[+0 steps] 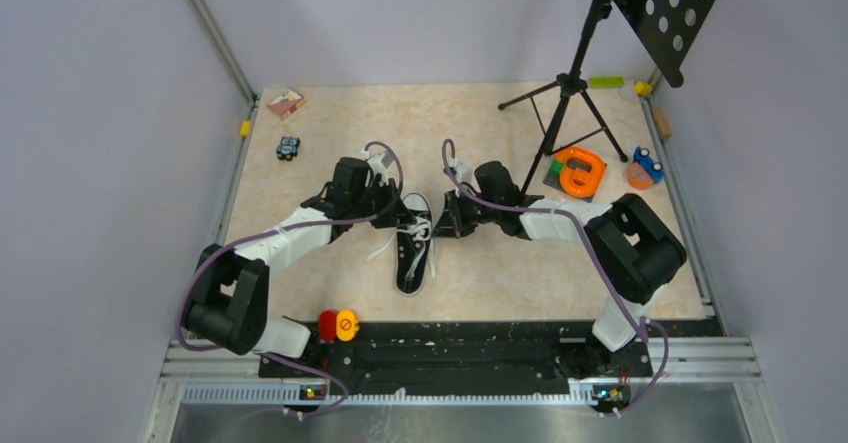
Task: Tie the shoes
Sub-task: Cross the shoelace with the shoelace.
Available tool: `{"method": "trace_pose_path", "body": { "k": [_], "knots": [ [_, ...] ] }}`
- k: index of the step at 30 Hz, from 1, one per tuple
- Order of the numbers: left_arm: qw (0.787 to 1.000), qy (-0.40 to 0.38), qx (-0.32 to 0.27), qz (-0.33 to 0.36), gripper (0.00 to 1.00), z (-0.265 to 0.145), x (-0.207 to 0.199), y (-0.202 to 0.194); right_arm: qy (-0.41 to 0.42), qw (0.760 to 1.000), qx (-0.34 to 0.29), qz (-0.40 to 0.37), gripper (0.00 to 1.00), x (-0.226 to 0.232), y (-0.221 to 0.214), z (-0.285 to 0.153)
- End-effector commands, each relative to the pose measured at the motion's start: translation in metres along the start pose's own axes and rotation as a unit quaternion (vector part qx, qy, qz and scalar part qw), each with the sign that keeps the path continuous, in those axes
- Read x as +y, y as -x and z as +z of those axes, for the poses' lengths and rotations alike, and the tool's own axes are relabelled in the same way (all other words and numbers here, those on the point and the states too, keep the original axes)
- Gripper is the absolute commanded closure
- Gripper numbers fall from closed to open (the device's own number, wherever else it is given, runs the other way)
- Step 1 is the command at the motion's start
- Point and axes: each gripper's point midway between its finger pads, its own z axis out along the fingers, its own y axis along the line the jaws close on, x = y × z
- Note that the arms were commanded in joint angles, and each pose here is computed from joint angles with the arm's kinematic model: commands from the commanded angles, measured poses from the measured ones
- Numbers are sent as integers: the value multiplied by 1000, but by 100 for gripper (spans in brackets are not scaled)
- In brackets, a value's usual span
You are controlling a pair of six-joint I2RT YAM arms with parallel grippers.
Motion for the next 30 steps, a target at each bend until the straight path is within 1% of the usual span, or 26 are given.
{"method": "trace_pose_path", "body": {
  "k": [1,6,11,19,30],
  "knots": [
    [999,-31,-25,21,100,-4,-17,16,31,998,-30,-35,100,29,19,-8],
    [999,-33,-24,22,100,-4,-17,16,35,998,-32,-39,100,36,25,-8],
    [999,-32,-23,23,100,-5,-17,16,23,998,-33,-41,100,34,29,-8],
    [999,-34,-23,25,100,-6,-18,16,29,998,-33,-35,100,35,30,3],
    [999,-42,-19,29,100,-7,-21,15,3,999,-38,-24,100,21,32,13]
  ]
}}
